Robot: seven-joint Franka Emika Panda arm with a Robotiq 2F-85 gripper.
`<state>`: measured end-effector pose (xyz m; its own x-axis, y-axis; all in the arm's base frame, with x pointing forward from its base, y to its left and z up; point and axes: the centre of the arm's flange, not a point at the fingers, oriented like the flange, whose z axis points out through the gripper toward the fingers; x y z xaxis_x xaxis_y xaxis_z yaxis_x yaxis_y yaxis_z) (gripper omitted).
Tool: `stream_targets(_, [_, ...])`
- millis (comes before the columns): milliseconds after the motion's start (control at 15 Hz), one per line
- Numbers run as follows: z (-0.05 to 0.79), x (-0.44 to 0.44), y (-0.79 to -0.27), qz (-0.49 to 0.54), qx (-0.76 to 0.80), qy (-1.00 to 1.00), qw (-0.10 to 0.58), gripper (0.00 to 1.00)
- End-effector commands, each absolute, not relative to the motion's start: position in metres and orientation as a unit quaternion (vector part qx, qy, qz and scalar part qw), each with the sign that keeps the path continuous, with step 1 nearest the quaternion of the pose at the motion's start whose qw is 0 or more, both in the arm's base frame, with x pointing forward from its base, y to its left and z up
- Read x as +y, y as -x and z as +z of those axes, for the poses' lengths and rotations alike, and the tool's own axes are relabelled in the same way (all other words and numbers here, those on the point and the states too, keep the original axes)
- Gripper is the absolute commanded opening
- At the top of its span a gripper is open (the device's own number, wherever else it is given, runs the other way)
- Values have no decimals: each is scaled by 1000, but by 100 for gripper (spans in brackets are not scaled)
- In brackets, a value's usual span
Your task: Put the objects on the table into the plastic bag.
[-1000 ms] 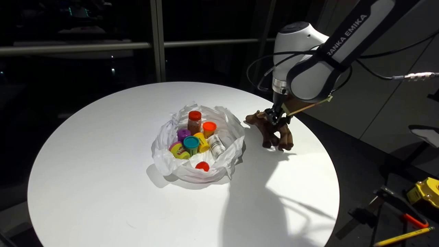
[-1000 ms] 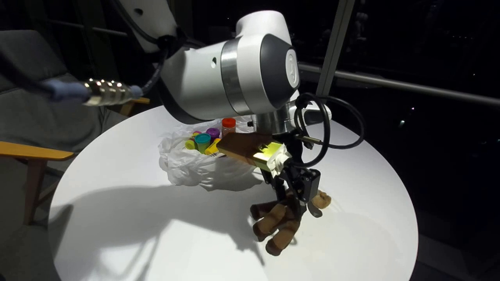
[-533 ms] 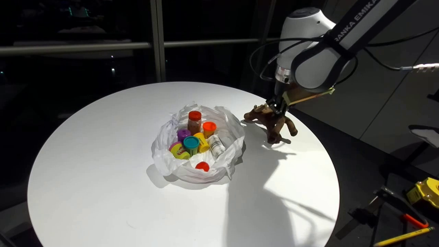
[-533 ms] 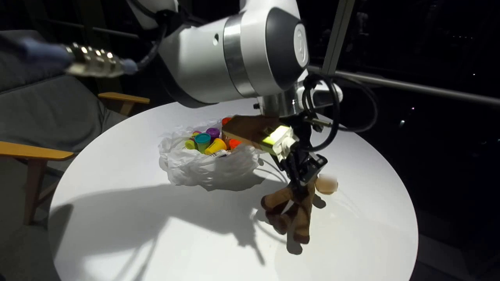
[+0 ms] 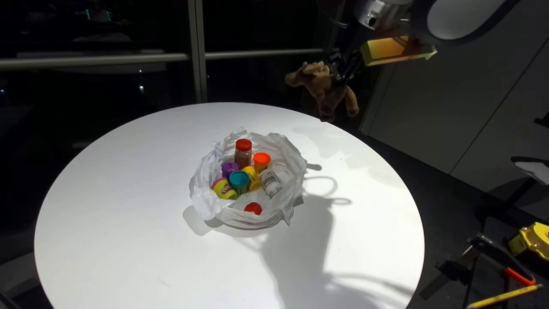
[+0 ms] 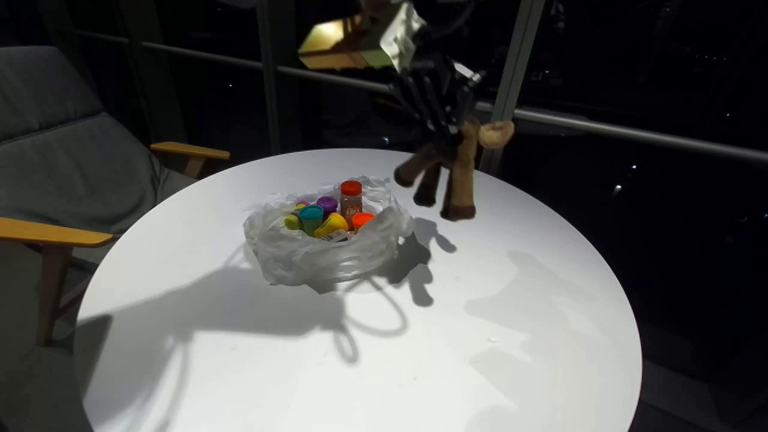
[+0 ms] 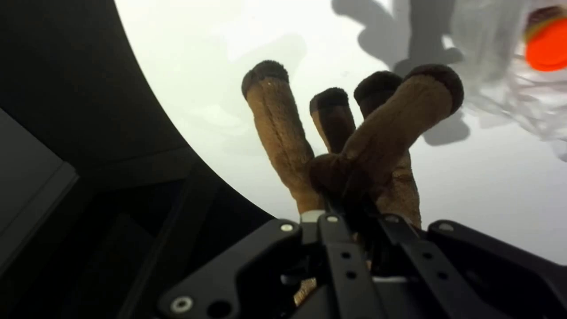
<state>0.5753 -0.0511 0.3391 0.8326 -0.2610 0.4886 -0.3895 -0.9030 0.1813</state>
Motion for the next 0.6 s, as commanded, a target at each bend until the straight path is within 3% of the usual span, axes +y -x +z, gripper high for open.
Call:
stream_targets(0, [393, 31, -552, 244, -135, -959, 50, 11])
stream_targets(267, [385, 118, -551, 239, -109, -964, -46, 11])
stream_targets(533, [346, 153, -556, 199, -112, -970, -85, 10])
